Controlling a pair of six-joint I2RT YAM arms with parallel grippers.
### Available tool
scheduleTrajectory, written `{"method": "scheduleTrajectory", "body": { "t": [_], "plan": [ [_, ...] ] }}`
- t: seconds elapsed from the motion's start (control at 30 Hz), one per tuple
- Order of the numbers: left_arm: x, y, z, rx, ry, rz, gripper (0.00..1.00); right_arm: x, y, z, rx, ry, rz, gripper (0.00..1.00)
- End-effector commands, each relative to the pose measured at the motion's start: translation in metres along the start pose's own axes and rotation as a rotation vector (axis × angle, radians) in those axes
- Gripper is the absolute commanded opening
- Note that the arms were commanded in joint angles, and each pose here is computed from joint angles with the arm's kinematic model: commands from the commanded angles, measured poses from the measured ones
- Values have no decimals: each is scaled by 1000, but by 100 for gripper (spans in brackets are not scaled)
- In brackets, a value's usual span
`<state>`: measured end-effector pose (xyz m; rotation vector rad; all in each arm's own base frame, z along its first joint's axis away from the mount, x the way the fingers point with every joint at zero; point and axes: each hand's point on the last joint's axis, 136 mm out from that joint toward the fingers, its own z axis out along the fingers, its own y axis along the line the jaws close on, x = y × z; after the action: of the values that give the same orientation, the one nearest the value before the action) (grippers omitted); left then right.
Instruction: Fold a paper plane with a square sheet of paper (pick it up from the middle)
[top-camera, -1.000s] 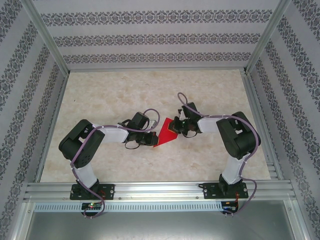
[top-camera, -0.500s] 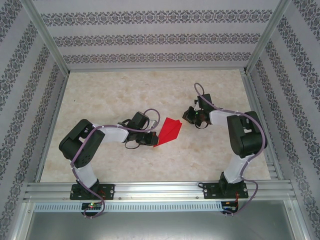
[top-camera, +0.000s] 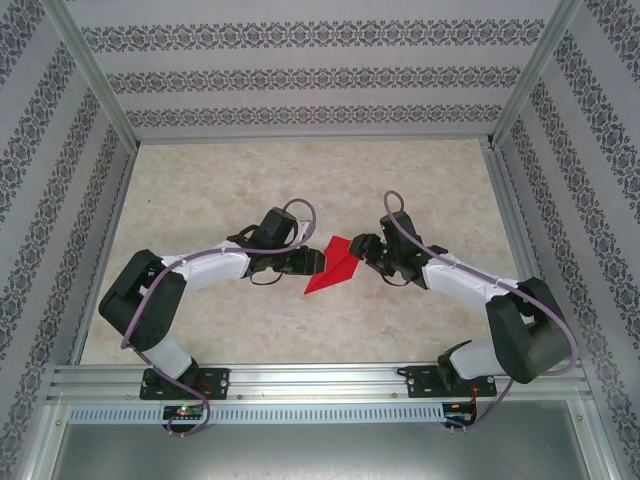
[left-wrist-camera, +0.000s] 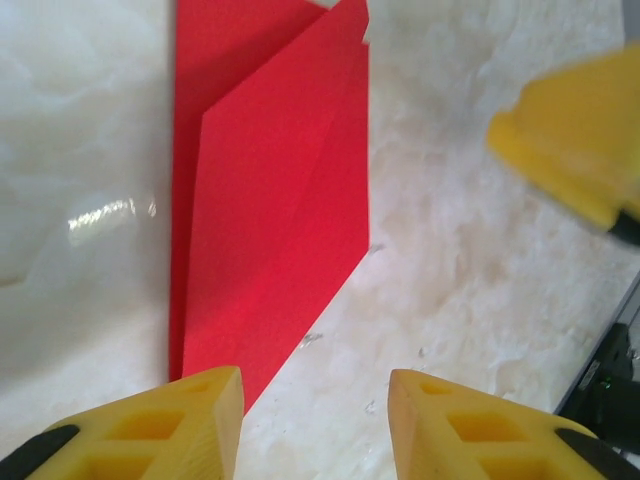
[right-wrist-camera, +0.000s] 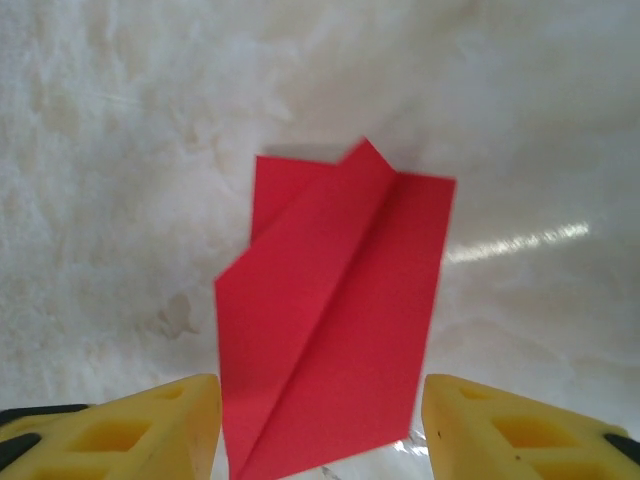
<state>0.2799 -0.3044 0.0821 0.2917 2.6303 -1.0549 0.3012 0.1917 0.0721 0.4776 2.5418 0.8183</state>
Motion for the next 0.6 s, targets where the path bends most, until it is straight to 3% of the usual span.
{"method": "scheduleTrajectory", "body": {
  "t": [0.0, 0.2, 0.57],
  "plan": [
    [-13, -3, 1, 10, -45, -12, 38, -9, 11, -1, -34, -82, 65, 56],
    [-20, 9, 13, -25, -62, -33, 31, -3, 19, 16, -69, -67, 94, 54],
    [-19, 43, 20, -119, -86, -115, 32, 1, 24, 45, -54, -26, 91, 50]
  ]
}}
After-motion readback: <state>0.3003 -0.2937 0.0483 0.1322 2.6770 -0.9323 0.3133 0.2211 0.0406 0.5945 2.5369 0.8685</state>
